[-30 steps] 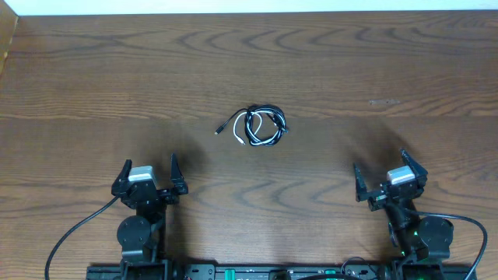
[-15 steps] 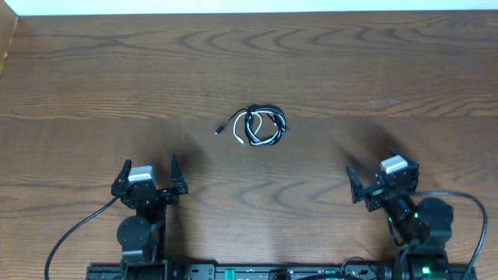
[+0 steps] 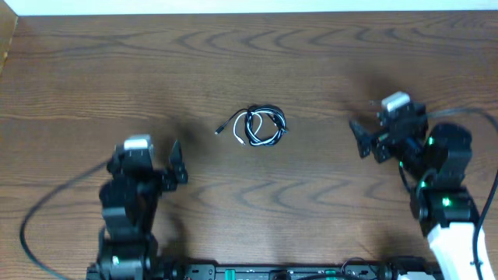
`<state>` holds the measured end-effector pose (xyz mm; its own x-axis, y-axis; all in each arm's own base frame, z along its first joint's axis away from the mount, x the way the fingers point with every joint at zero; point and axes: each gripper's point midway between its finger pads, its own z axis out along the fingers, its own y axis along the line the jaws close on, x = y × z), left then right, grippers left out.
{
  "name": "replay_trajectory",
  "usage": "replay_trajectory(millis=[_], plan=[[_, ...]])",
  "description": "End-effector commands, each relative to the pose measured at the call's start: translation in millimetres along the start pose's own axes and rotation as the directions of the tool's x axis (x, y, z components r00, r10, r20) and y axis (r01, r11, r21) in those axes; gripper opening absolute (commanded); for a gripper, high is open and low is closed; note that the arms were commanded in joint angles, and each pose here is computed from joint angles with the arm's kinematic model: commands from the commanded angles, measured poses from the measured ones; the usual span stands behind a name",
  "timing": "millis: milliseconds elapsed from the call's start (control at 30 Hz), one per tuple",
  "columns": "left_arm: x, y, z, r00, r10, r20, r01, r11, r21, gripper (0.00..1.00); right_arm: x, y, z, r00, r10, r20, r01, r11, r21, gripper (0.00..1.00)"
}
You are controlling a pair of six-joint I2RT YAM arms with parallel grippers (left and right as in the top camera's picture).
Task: Untangle cables
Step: 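Move the left gripper over the black-and-white cable bundle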
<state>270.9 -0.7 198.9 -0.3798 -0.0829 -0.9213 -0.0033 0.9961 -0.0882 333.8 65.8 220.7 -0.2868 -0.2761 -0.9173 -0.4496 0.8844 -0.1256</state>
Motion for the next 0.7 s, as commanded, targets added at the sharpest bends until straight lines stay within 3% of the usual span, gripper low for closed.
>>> replay_trajectory(millis=[0, 200, 433, 667], plan=[[-23.0, -27.0, 20.9, 0.993, 0.007, -0.116, 0.006, 0.994, 0.107, 0.98, -18.3, 5.5, 12.7, 1.0, -0.011, 0.001, 0.011, 0.996, -0.089, 0.99], [-39.6, -84.9, 67.6, 0.959, 0.066, -0.277, -0.001, 0.973, 0.229, 0.98, -7.6, -0.6, 34.7, 0.995, 0.031, -0.097, -0.047, 0.986, -0.162, 0.99], [-34.6, -140.8, 128.5, 0.883, 0.117, -0.454, 0.02, 0.958, 0.287, 0.99, -12.5, -7.5, 44.6, 0.987, 0.125, -0.102, -0.15, 0.941, -0.303, 0.99], [-15.7, -177.9, 125.0, 0.841, 0.136, -0.524, 0.137, 0.883, 0.449, 0.98, 9.2, -4.8, 50.5, 0.97, 0.159, -0.185, -0.21, 0.93, -0.303, 0.99]])
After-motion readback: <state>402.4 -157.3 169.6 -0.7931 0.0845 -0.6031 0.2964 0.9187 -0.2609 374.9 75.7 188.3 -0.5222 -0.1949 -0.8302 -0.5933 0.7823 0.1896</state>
